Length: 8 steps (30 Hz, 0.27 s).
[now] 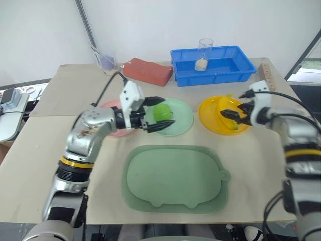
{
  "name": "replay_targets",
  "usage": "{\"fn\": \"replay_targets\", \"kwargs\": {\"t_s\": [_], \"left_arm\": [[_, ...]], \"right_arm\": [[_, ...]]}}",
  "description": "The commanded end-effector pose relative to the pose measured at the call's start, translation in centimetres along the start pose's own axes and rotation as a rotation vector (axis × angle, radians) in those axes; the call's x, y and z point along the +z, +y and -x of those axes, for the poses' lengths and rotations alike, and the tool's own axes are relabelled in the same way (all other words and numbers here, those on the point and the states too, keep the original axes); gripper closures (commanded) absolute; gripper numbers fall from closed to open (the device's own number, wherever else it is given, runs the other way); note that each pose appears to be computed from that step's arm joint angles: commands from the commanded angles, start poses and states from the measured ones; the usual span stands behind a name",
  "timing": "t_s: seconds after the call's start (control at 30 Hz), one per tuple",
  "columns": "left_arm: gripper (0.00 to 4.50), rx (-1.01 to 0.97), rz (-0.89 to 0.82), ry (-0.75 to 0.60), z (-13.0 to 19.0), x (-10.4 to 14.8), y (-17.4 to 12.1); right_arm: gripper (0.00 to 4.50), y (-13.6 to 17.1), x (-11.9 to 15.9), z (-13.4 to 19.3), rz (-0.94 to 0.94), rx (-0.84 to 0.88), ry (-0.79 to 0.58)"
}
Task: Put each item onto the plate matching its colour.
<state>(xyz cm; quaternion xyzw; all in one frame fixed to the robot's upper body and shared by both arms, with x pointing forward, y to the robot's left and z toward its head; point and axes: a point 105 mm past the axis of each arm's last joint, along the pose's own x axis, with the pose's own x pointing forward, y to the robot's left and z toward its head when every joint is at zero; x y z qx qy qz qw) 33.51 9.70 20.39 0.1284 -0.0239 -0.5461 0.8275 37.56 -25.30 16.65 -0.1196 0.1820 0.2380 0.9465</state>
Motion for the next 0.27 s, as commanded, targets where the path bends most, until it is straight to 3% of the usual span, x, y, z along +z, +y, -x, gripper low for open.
{"fn": "replay_targets", "kwargs": {"t_s": [0.03, 0.17, 0.27], "left_arm": [[0.0, 0.074, -0.051, 0.063, 3.3, 0.5, 2.2], [0.0, 0.151, -0.065, 0.149, 7.1, 0.1, 3.8], [0.0, 0.183, -0.076, 0.183, 8.5, -0.2, 4.3]], "right_arm": [[0.03, 3.4, 3.0, 4.7, 0.11, 0.159, -0.114], [0.03, 6.1, 3.1, 8.5, 0.15, 0.288, -0.124], [0.03, 6.5, 3.3, 9.2, 0.153, 0.283, -0.133]]}}
